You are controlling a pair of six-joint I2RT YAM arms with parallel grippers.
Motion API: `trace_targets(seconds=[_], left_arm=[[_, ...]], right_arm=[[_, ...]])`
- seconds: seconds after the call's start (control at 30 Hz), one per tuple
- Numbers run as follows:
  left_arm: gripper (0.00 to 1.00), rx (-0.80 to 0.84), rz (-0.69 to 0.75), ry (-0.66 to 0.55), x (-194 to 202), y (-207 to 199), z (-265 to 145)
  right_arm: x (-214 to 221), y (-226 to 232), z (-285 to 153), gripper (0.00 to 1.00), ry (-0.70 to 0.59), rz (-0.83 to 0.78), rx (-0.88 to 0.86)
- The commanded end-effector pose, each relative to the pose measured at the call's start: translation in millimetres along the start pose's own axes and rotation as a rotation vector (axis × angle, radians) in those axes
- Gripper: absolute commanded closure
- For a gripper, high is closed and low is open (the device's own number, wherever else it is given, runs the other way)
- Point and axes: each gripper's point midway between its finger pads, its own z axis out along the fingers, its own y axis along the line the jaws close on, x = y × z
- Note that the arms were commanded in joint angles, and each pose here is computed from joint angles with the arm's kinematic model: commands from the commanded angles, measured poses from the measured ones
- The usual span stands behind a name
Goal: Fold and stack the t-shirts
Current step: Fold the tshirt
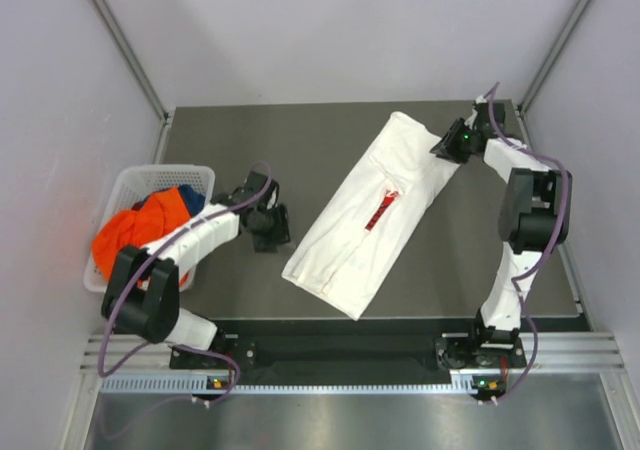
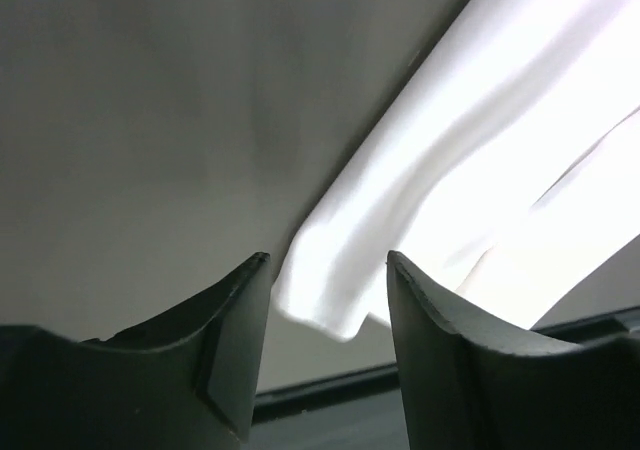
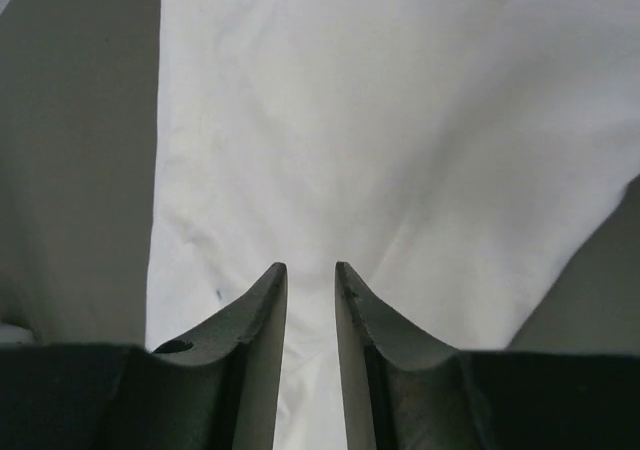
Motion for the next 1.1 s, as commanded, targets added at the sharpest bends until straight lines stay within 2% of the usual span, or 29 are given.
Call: trace_targets(seconds=[0.0,0.03,0.07,0.1,0.17,0.2,0.27,0.3,0.33,0.4,0.43,0.6,0.73,0.9,1.03,1.07], left_arm=[[0.45,-0.034,0.121,-0.113,-61,-15,-2],[0.44,-0.007,0.172,-0.109,-80,-28,3],[0.44,0.025,0.204,-0.101,-88,-37,4],[0.44,0.097,0.289,-0.144,-113,-63,-6],[0.44,0.106,0.331,-0.145,-135,-75,8],[0.43,0.144,0.384,-0.221,-164,-97,-3],[0.42,0.172,0.419,-0.239,-185,-111,14],[0.42,0.213,0.441,-0.304,-209,-130,6],[0.42,0.236,0.449,-0.260,-209,-134,29],[0.42,0.287,0.474,-0.275,-227,-154,32],[0.42,0.308,0.474,-0.201,-218,-152,56],[0.43,0.331,0.502,-0.073,-192,-140,92],[0.42,0.369,0.499,-0.040,-174,-135,98],[0.42,0.399,0.481,0.013,-159,-132,111],[0.45,0.401,0.453,0.021,-155,-129,117],[0.49,0.397,0.448,0.022,-154,-128,118]], right_arm=[[-8,38,4,0.74,-0.089,0.067,-0.001],[-13,33,6,0.75,-0.115,0.088,0.027],[-1,50,14,0.75,-0.097,0.100,0.010],[2,51,18,0.75,-0.092,0.113,0.007],[6,65,21,0.75,-0.088,0.104,-0.044],[5,71,21,0.73,-0.085,0.088,-0.056],[11,73,20,0.70,-0.051,0.039,-0.040],[10,78,15,0.67,-0.050,0.019,-0.052],[13,82,11,0.66,-0.040,0.003,-0.068],[21,84,1,0.62,-0.029,-0.032,-0.088],[26,84,-4,0.61,-0.018,-0.045,-0.091],[54,49,-18,0.53,0.031,-0.071,0.027],[49,17,-23,0.53,-0.023,0.007,0.100],[36,29,-6,0.53,-0.049,0.016,0.052],[35,5,3,0.53,-0.076,0.032,0.262],[38,3,3,0.53,-0.062,0.035,0.287]])
